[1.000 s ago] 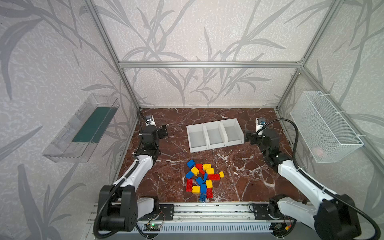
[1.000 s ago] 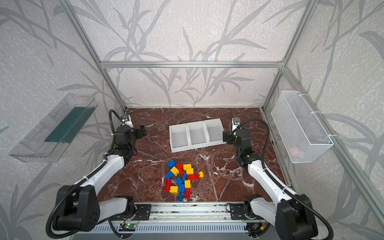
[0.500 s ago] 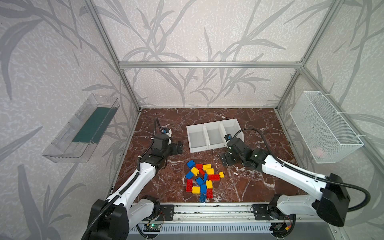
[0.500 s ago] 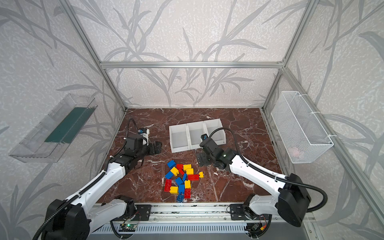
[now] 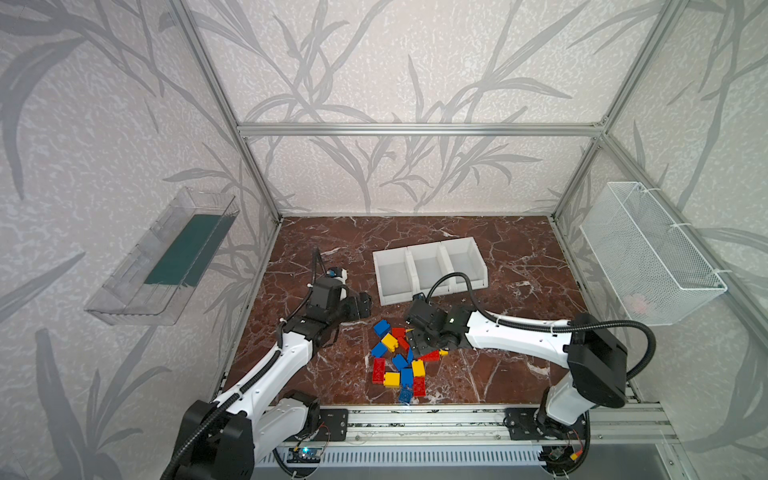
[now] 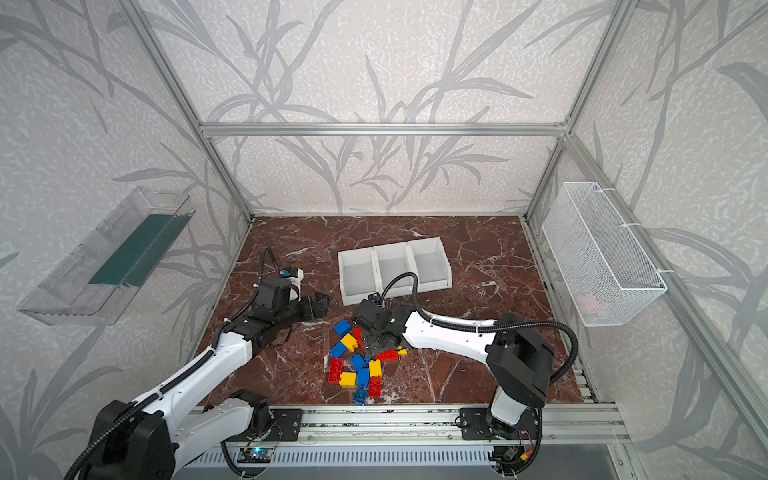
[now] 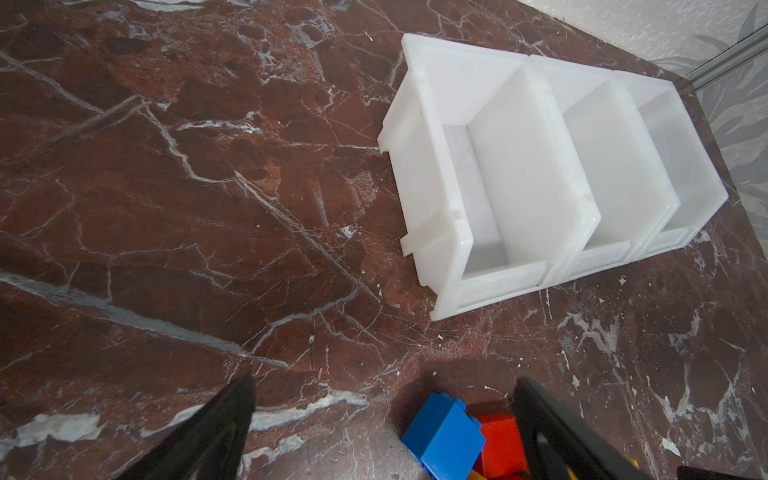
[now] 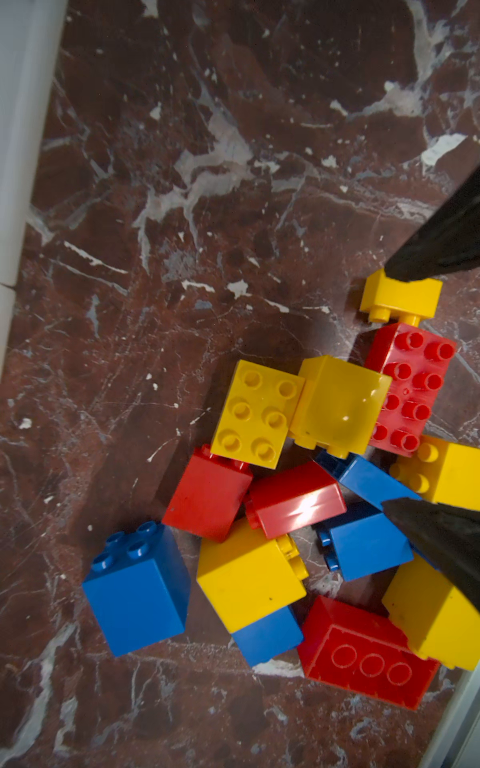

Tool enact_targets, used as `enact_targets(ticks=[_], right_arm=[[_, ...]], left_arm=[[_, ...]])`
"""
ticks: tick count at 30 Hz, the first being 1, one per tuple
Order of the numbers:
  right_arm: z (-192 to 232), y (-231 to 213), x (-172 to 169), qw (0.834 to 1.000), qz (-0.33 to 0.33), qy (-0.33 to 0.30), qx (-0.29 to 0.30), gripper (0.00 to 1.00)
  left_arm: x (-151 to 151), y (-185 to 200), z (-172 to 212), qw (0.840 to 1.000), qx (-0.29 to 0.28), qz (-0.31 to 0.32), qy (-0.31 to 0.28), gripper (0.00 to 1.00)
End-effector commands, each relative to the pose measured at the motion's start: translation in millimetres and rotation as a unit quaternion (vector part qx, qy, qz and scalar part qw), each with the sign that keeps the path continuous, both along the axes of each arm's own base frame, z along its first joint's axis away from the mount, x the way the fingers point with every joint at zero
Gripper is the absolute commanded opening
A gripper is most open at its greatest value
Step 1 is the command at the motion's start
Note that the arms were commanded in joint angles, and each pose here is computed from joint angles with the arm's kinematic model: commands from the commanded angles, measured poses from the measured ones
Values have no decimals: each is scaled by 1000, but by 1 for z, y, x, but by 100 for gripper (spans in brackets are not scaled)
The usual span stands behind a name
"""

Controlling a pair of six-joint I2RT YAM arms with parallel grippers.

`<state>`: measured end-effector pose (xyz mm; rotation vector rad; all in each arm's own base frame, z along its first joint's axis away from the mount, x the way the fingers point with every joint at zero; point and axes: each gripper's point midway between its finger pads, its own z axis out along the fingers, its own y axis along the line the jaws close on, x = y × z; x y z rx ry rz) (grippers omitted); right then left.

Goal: Sort the legos into containers by color
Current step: 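Reach the right gripper down to the brick pile while the left gripper moves forward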

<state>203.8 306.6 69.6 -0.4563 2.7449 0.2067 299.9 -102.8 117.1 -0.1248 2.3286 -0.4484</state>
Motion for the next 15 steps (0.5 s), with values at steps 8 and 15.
enact_targets(ticks=[8, 15], right_arm=[[-13, 7, 8, 999, -39, 12, -21, 62], [-23, 7, 8, 998, -44, 24, -35, 62]], left_arm=[[-4, -7, -1, 1000, -14, -5, 0, 99], [-5, -9, -3, 1000, -14, -9, 3, 99]])
